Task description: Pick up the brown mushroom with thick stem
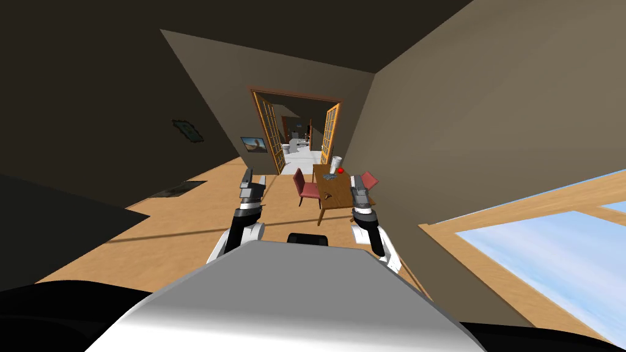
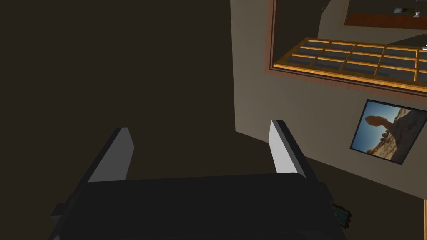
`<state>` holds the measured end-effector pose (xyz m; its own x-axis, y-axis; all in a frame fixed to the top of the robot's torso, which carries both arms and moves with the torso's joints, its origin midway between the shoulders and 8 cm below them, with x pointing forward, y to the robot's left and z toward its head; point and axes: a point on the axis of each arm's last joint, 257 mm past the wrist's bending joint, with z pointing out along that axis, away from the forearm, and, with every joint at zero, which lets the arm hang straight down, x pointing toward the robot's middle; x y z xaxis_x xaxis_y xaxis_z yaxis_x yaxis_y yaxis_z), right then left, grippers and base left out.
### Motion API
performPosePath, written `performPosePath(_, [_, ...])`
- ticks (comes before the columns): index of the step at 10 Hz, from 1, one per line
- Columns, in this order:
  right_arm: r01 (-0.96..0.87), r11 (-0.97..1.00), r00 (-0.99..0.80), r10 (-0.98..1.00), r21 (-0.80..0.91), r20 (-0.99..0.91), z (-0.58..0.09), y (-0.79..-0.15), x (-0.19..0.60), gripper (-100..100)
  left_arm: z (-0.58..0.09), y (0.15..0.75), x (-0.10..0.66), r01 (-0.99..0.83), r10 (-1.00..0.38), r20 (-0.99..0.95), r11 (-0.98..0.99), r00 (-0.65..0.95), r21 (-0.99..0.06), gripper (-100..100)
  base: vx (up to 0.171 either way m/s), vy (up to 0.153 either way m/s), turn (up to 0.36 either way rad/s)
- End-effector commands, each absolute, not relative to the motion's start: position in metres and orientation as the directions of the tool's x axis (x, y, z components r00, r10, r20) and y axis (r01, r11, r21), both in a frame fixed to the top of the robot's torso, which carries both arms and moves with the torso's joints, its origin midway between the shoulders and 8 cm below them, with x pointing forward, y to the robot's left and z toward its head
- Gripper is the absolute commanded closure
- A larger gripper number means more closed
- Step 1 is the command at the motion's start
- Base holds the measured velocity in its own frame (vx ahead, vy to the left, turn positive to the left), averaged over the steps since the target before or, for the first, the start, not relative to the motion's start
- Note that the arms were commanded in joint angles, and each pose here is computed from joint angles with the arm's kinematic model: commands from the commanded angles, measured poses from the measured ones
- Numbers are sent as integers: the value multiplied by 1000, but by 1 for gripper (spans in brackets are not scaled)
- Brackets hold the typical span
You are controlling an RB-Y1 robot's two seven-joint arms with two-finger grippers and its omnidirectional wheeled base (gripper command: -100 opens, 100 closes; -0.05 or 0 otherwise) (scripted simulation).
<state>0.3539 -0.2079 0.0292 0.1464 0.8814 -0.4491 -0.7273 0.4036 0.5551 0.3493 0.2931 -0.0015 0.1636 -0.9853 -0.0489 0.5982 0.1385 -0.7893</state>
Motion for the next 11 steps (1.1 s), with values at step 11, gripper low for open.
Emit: performPosePath(11, [-549, 816, 148, 308, 181, -940, -127, -197, 397, -100, -1, 293, 349, 598, -985, -49, 139, 164, -789, 0, 34, 78, -129])
